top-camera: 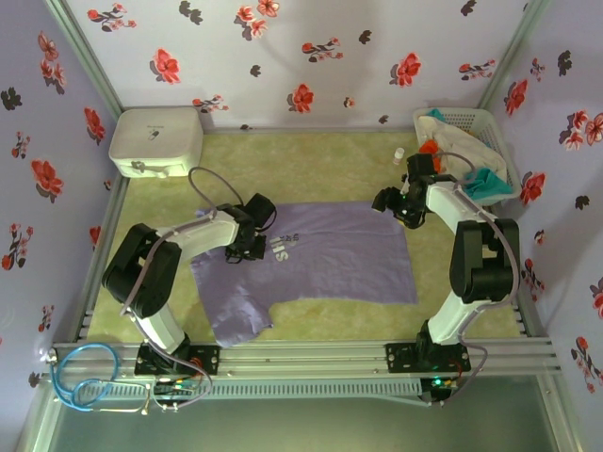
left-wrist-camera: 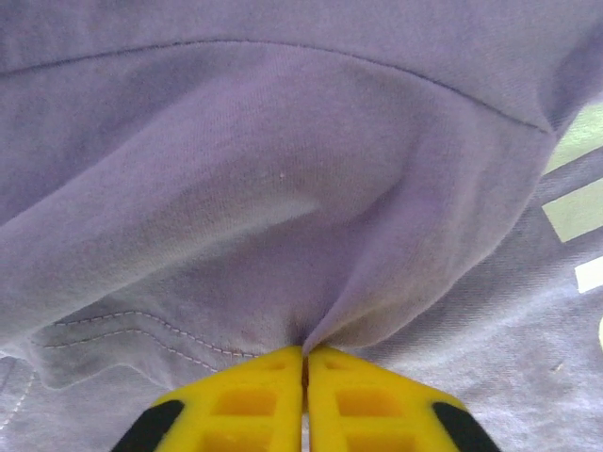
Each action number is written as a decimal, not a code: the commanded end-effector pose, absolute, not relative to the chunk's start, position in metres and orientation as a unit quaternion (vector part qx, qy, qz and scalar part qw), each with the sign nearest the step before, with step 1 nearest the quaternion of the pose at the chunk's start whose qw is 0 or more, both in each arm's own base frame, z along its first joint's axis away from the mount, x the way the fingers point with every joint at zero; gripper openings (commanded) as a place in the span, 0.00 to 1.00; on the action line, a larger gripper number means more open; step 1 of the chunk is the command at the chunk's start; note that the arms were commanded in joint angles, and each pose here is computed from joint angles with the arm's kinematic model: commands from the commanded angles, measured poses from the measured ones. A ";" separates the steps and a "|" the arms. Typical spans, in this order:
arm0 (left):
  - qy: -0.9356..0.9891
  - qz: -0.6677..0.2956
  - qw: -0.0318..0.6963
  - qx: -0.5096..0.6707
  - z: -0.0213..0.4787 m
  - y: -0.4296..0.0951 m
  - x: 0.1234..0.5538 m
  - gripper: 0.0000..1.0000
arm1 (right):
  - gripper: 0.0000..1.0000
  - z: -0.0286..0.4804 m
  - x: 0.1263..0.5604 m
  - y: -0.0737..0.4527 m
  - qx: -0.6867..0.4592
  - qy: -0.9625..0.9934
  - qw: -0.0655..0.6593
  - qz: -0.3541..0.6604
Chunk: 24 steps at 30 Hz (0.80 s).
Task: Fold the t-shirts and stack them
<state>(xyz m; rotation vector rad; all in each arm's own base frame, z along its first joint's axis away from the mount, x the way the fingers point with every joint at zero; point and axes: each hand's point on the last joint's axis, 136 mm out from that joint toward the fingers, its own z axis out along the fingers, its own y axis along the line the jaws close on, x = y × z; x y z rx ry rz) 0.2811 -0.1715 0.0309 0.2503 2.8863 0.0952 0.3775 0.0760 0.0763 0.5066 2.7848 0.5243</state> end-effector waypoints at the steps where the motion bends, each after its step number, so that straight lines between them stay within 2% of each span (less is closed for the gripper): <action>1: 0.987 0.048 0.124 0.092 0.037 -0.171 0.283 0.02 | 0.74 0.068 0.377 0.076 0.180 0.960 0.123 0.177; 8: 0.989 0.016 0.107 0.101 0.061 -0.180 0.274 0.00 | 0.74 0.068 0.377 0.075 0.181 0.960 0.121 0.174; 17: 0.993 -0.072 0.035 0.086 0.075 -0.210 0.252 0.00 | 0.73 0.064 0.374 0.074 0.180 0.961 0.115 0.173; 24: 0.995 -0.059 -0.008 0.080 0.067 -0.205 0.242 0.00 | 0.72 0.065 0.373 0.073 0.178 0.962 0.114 0.171</action>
